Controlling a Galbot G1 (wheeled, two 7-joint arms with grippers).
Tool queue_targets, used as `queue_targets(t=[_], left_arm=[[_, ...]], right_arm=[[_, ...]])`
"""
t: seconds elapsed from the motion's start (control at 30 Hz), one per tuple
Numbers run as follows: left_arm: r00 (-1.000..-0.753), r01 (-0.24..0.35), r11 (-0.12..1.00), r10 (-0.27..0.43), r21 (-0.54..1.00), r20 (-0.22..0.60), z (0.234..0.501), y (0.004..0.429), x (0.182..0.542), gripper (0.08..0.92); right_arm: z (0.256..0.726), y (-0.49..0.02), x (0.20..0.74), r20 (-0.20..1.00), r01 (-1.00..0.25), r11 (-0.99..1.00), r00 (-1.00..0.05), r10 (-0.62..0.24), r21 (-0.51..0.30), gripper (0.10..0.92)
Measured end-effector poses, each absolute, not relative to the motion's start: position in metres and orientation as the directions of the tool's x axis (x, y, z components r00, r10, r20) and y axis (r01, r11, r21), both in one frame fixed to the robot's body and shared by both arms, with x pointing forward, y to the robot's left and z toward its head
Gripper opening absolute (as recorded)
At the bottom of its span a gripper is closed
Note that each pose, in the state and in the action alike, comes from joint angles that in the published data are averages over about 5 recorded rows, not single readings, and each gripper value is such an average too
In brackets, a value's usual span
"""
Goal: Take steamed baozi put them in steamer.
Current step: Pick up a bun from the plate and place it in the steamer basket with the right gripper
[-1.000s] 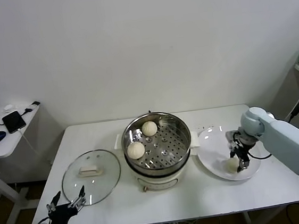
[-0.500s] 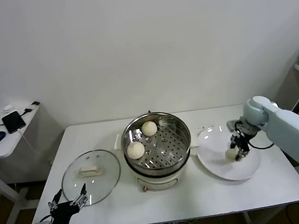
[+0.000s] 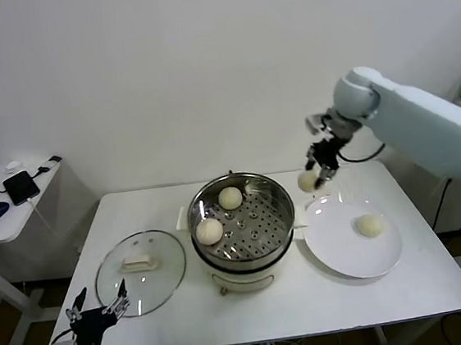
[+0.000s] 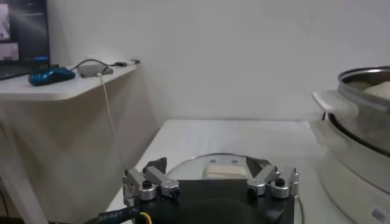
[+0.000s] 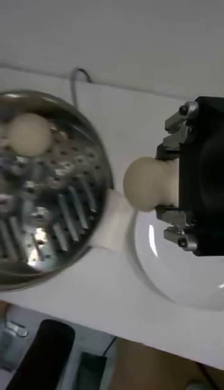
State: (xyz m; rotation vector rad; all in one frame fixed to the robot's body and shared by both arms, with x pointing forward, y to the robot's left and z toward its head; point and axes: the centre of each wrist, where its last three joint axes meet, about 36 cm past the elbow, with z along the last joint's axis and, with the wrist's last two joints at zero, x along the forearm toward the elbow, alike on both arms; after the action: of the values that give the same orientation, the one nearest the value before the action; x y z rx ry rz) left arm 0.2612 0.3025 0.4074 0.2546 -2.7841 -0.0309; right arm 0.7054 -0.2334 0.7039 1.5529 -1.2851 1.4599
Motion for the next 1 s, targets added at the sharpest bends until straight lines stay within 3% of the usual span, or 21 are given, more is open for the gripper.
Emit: queue_targets(t=[0.2, 0.5, 0.73, 1.0], left_arm=[[-0.928, -0.179, 0.982, -0.188, 0.059, 0.321, 0.412, 0.303, 0.261, 0.823], [-0.935, -0.177, 0.983, -0.186, 0.058, 0.303, 0.417, 0.302, 0.264, 0.823], [-0.935, -0.183, 0.981, -0.192, 0.057, 0.299, 0.418, 0.304, 0.264, 0.823], [-0.938, -0.177, 0.983, -0.183, 0.047, 0.293, 0.419, 0.302, 0.267, 0.823]], right_arm=[[0.717, -0.172, 0.708, 0.970, -0.792, -0.586, -0.028, -0.243, -0.170, 0.518], [0.698, -0.090, 0.682, 0.988, -0.409, -0.901, -0.012, -0.151, -0.143, 0.518], [0.662, -0.056, 0.662, 0.997, -0.157, -0.985, -0.026, -0.072, -0.075, 0.518], [0.627, -0.033, 0.644, 0.999, -0.001, -0.999, -0.007, -0.041, -0.041, 0.518]])
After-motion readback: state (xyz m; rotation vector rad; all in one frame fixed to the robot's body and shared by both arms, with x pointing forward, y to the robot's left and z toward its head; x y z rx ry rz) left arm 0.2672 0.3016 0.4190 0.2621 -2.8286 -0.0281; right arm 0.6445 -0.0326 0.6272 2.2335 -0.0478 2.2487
